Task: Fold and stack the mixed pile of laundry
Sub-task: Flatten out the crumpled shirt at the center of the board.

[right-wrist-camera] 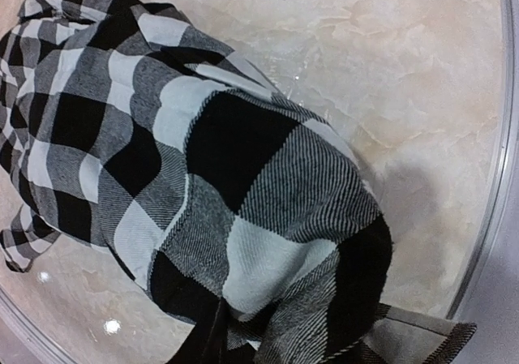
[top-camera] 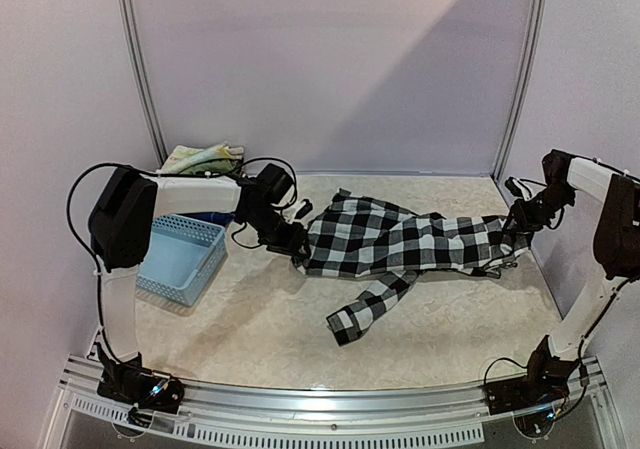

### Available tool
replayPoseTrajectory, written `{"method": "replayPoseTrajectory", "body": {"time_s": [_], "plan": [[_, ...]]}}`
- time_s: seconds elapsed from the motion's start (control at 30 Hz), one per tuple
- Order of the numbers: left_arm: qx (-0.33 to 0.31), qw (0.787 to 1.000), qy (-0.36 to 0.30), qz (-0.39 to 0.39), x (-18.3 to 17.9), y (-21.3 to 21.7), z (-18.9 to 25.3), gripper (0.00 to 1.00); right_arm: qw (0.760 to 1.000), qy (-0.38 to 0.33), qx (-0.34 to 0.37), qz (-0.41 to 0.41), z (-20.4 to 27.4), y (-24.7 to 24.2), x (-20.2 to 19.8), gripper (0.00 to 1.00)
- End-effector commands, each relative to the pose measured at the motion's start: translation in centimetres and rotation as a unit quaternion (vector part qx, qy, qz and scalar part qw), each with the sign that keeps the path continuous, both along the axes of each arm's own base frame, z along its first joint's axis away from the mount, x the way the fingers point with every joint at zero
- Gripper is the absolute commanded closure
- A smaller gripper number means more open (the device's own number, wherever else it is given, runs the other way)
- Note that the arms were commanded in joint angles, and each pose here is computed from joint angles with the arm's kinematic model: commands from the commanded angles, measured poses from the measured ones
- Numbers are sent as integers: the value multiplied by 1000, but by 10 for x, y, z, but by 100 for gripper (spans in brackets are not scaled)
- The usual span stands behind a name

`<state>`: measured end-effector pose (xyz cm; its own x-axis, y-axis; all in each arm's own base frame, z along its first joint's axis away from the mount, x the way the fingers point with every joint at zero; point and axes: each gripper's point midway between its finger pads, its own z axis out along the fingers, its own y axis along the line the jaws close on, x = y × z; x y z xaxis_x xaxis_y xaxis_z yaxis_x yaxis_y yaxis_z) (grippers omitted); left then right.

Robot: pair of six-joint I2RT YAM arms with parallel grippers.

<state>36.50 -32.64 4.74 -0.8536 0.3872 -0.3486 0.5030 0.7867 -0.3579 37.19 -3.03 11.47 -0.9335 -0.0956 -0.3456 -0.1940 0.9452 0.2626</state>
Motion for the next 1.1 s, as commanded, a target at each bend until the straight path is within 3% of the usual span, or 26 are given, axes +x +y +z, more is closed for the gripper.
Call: {"method": "replayPoseTrajectory", "body": {"time_s": [0.0, 0.07, 0.27, 0.43, 0.57, 0.7, 0.77, 0.87, 1.07], "plan": [[1, 1000, -1, 10, 7, -3, -7, 55, 1000, 15, -12, -12, -3, -5, -4, 71], [-9, 1000, 8, 10, 4, -6, -6, 56, 1000, 19, -3, -10, -1, -2, -8, 68], [-19, 1000, 17, 9, -6, -8, 0, 42, 999, 4, -42, -9, 22, -9, -25, 41], [2, 1000, 25, 13, -8, -3, -15, 50, 997, 1, -75, -34, 36, -31, -45, 34], [-5, 999, 30, 16, -7, -7, -22, 63, 998, 23, -51, -25, 20, -31, -58, 34], [-14, 999, 28, 16, -7, -10, -17, 90, 999, 17, -34, -15, 13, -25, -57, 34], [-17, 1000, 18, 16, -6, -8, -7, 99, 999, 26, -36, -22, 8, -28, -55, 33], [-28, 999, -13, 16, -3, -5, 20, 100, 998, 51, -15, -26, -6, -25, -53, 35], [-49, 995, -77, 43, -3, 19, 86, 100, 999, 3, -8, -45, 21, -28, -26, 68]]}}
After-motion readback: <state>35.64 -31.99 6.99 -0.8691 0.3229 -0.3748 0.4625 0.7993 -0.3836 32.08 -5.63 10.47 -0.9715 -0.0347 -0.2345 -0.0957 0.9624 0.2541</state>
